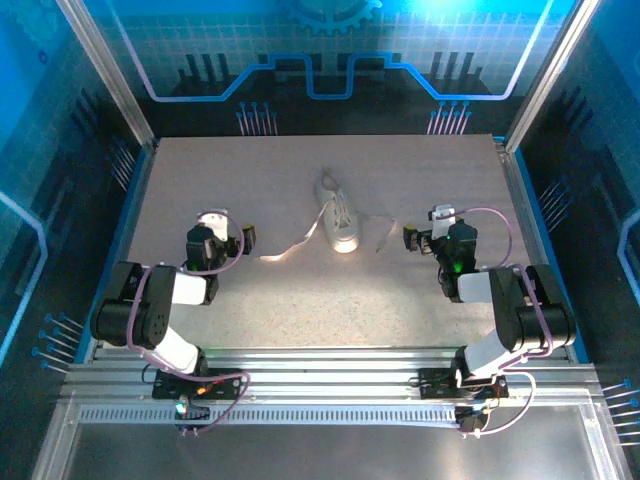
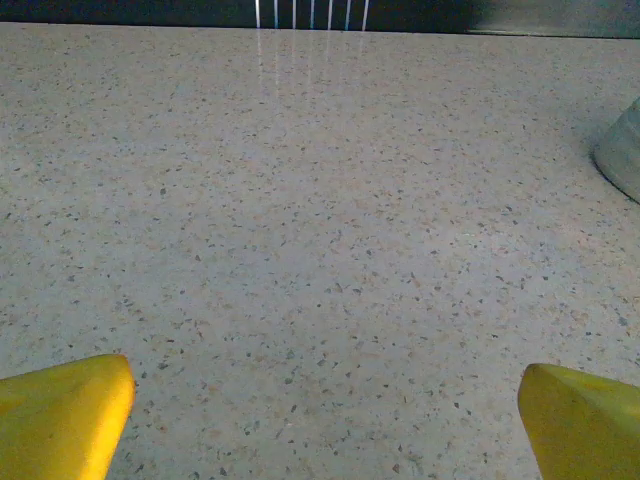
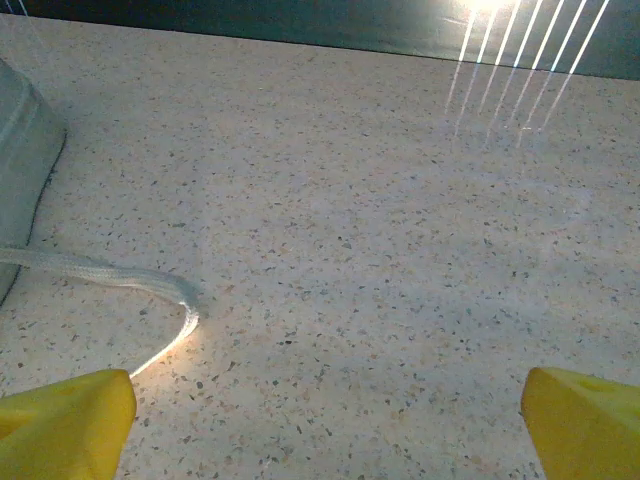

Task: Tie the shoes

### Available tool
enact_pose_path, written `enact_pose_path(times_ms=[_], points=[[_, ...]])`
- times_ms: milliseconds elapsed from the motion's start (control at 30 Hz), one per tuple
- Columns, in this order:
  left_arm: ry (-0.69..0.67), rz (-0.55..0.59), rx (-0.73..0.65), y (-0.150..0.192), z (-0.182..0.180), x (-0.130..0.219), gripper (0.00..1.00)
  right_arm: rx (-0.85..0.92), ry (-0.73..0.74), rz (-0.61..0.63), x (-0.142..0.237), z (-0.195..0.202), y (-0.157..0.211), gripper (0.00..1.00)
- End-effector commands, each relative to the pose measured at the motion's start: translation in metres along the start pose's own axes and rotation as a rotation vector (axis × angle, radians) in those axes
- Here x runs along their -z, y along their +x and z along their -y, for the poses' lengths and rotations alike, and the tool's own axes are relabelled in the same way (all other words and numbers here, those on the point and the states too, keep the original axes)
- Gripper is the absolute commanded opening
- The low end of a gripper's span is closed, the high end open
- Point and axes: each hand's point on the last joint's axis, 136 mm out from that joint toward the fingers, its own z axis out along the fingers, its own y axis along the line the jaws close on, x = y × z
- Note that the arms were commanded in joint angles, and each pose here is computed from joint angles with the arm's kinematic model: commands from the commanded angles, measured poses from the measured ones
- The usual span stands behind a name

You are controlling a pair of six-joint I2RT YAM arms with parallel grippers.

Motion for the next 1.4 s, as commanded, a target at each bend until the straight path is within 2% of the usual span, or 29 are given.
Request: enact_pose_path(times_ms=[0, 1367], points=[[-0.017, 0.040, 0.009, -0.0158, -0.0055, -0.0006, 1.00, 0.008, -0.010, 0.024, -0.0026, -0.0006, -0.0087, 1.00], [-0.022, 0.040, 0.018, -0.0158, -0.0075, -0.0005, 1.00, 0.004, -0.008, 0.027, -0.0024, 0.0005, -0.0094, 1.00]])
